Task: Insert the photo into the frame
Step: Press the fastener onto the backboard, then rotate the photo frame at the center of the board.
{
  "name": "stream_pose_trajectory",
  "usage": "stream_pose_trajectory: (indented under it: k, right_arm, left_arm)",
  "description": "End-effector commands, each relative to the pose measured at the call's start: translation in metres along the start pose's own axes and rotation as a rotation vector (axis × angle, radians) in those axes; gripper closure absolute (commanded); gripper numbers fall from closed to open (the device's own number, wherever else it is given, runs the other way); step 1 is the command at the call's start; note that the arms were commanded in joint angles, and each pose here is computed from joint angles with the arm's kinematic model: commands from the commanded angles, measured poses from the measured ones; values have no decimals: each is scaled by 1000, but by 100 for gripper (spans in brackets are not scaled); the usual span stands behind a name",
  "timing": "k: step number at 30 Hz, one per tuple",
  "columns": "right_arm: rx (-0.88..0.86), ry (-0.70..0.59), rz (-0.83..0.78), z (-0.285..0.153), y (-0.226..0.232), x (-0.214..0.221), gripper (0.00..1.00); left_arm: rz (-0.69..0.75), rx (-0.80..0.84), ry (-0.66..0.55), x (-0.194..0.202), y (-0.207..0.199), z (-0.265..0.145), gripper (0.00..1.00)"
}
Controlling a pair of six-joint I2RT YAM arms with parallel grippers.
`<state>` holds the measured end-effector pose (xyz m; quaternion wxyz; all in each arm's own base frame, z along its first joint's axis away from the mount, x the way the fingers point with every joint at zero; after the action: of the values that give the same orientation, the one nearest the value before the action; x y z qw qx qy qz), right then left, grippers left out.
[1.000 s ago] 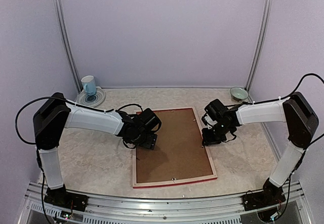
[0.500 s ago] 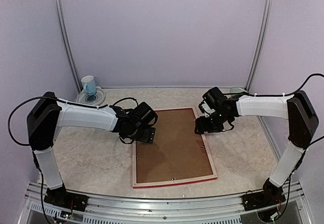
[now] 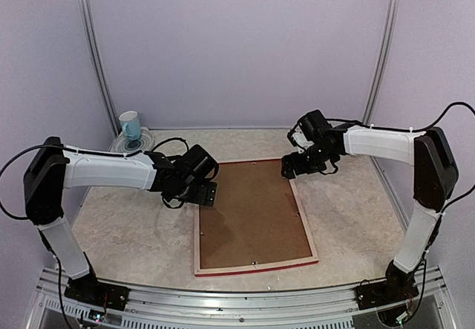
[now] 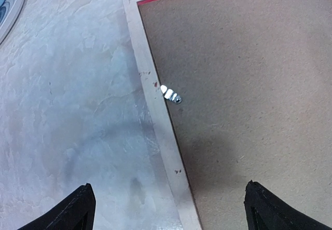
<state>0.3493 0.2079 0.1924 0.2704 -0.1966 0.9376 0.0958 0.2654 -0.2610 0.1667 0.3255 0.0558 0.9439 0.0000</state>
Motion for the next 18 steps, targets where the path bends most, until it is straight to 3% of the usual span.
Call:
stream_pose_trajectory:
  k: [1, 5, 7, 13, 18]
  right_arm:
    - [54, -33, -72, 15, -16, -28, 10]
    - [62, -59, -84, 31, -20, -53, 8]
    - [60, -84, -118, 40, -19, -65, 1]
    - [151, -141, -301, 65, -24, -95, 1]
    - [133, -158, -283, 76, -45, -103, 1]
  left_arm:
    - [-23, -23, 24, 8, 13, 4, 1]
    - [-36, -43, 27, 7, 16, 15, 1]
    - [-42, -51, 30, 6, 17, 21, 1]
    - [-62, -55, 29, -11, 20, 34, 1]
    - [-43, -46, 56, -3, 14, 34, 1]
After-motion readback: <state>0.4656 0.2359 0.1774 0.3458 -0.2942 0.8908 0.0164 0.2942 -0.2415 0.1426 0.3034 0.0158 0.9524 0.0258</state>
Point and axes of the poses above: each gripper's point midway between its finger pads, its own z axis out along the fingers, its own y axis along the line the jaws close on, x = y × z, the point moved 10 cm from there along -z, back along the fingers, and after that the axes turned 4 degrees about -z, right-handed, at the moved point
